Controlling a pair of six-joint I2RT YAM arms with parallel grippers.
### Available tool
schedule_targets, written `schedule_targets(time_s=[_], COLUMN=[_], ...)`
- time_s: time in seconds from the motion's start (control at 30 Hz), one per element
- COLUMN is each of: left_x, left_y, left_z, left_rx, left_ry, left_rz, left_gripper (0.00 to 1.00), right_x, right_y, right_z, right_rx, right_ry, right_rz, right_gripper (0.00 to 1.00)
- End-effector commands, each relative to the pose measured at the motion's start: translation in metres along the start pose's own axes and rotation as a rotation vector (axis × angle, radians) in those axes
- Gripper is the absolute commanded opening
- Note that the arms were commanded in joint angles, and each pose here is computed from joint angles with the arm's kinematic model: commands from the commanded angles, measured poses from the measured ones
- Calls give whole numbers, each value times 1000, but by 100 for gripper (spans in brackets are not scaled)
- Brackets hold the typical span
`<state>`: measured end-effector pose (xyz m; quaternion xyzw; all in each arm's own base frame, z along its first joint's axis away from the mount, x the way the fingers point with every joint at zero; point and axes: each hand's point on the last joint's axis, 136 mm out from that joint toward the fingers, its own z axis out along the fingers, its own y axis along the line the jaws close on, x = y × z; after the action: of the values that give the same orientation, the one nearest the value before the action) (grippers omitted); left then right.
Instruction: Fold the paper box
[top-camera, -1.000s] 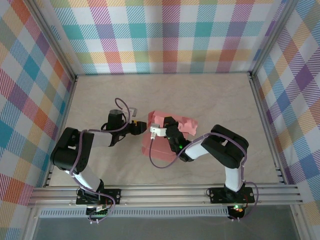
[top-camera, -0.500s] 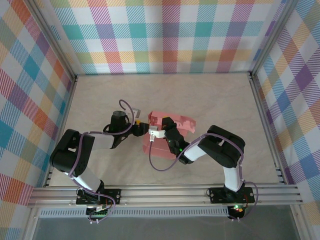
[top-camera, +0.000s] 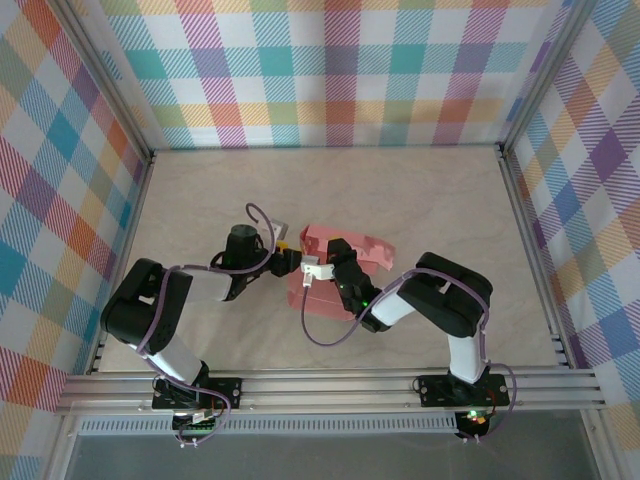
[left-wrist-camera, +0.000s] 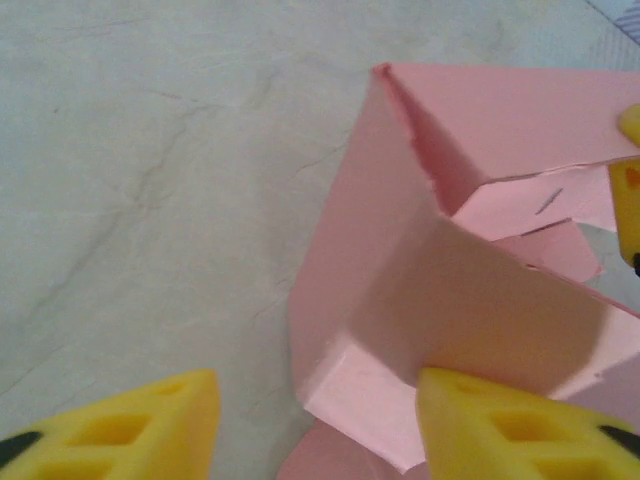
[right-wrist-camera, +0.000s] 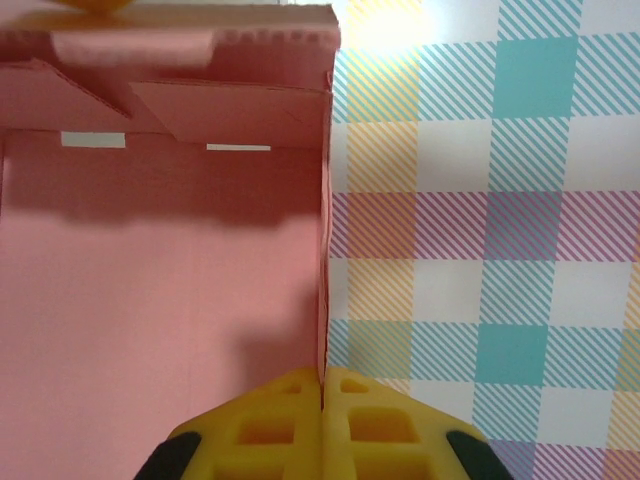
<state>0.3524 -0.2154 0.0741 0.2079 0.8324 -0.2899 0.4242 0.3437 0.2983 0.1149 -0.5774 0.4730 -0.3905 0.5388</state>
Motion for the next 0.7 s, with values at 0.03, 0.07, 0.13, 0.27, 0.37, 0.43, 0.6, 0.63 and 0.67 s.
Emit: schedule_targets(time_s=[0.03,0.07,0.13,0.27,0.37,0.43,0.6,0.63,0.67], left_x=[-7,-8,-9,-11,-12,-12,-11,-11,-11], left_y=[-13,-13,-13,-15,-17,-20,-29,-32,-34], left_z=[9,12,16,23,27,30,36,38,39], left_rx=[51,52,56,81,91,101,122,127,126], left_ry=[-26,-25,-23,-24,-25,-28,-27,-26,-24], left_rz=[76,82,94,100,101,96,90,92,91], left_gripper=[50,50,49,49,48,48,41,40,40], right_x=[2,2,2,2,2,1,-1,-1,-2], right_y=[3,4,5,7,9,9,13,13,13], right_z=[-8,-8,-9,-11,-12,-12,-11,-11,-10], right_rx=[-31,-36,-48,-75,-95,-101,-123,-126,-128], right_ry=[0,0,0,0,0,-2,0,0,0], right_rz=[43,45,55,80,95,100,116,123,127], right_gripper=[0,0,0,0,0,0,0,0,0])
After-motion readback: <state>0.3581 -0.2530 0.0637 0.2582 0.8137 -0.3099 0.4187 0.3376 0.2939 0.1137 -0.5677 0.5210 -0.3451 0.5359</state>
